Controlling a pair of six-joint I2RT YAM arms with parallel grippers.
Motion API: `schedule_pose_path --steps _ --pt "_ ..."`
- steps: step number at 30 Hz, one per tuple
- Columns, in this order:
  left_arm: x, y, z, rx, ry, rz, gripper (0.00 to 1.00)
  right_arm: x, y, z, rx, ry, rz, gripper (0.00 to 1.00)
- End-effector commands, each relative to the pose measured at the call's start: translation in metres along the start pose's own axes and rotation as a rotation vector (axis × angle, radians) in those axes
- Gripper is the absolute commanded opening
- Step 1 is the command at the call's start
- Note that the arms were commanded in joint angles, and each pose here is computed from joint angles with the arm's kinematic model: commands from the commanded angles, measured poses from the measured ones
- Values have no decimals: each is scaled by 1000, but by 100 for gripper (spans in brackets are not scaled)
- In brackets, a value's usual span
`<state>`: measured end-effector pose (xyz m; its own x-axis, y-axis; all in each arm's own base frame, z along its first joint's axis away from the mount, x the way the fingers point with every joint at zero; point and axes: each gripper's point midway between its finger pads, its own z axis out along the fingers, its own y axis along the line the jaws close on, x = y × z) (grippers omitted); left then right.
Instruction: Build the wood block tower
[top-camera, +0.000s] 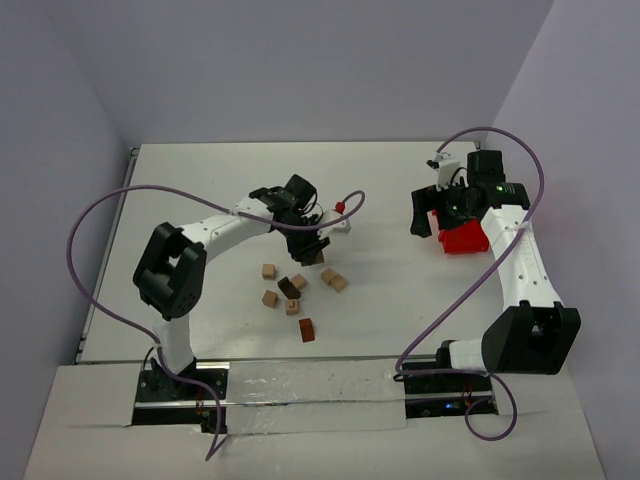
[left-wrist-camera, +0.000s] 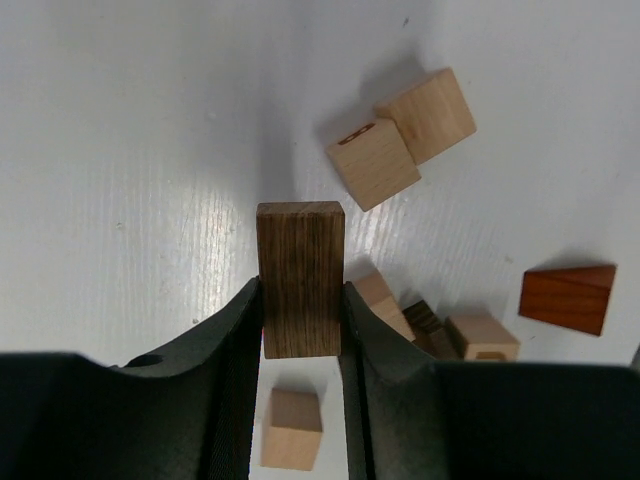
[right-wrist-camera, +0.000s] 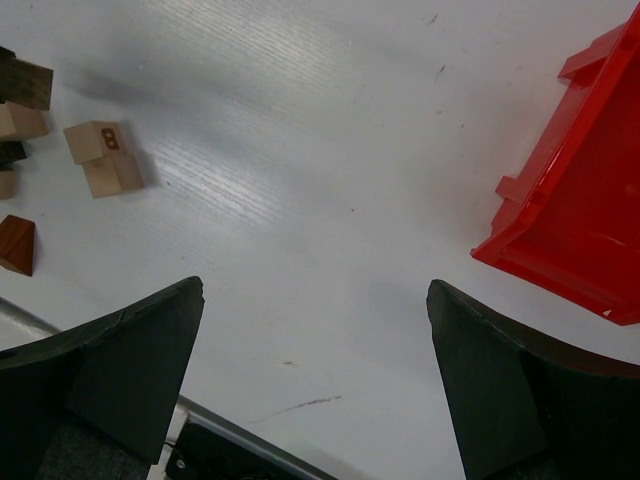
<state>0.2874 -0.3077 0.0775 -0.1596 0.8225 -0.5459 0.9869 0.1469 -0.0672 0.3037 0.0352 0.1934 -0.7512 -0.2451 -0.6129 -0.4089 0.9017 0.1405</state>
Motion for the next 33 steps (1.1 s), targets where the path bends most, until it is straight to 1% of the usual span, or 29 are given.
schedule_pose_path --steps 1,7,10,13,17,20,23,27,28,30,33 --pt "-1 10 2 83 25 170 0 -1 2 1 -20 -3 -14 100" --pt "12 40 16 86 69 222 0 6 0 4 -10 20 -21 100" --pt "15 43 23 90 69 229 1 8 -1 5 -8 30 -23 100" --pt "17 52 31 69 60 243 4 8 -4 7 -3 41 -25 100" --pt "25 55 41 90 76 250 7 9 -6 9 0 54 -25 100" --pt "31 58 48 97 82 264 12 8 -8 9 1 58 -25 100" --pt "33 59 51 108 89 269 19 6 -8 10 -1 56 -28 100" --pt "29 63 49 98 86 274 36 4 -6 9 -12 51 -27 100" --pt "28 63 47 97 86 274 39 4 -5 9 -14 48 -26 100" --pt "21 64 42 87 79 278 47 1 -4 8 -20 38 -27 100" --pt "13 67 28 63 78 271 55 -3 -2 7 -27 20 -24 100"
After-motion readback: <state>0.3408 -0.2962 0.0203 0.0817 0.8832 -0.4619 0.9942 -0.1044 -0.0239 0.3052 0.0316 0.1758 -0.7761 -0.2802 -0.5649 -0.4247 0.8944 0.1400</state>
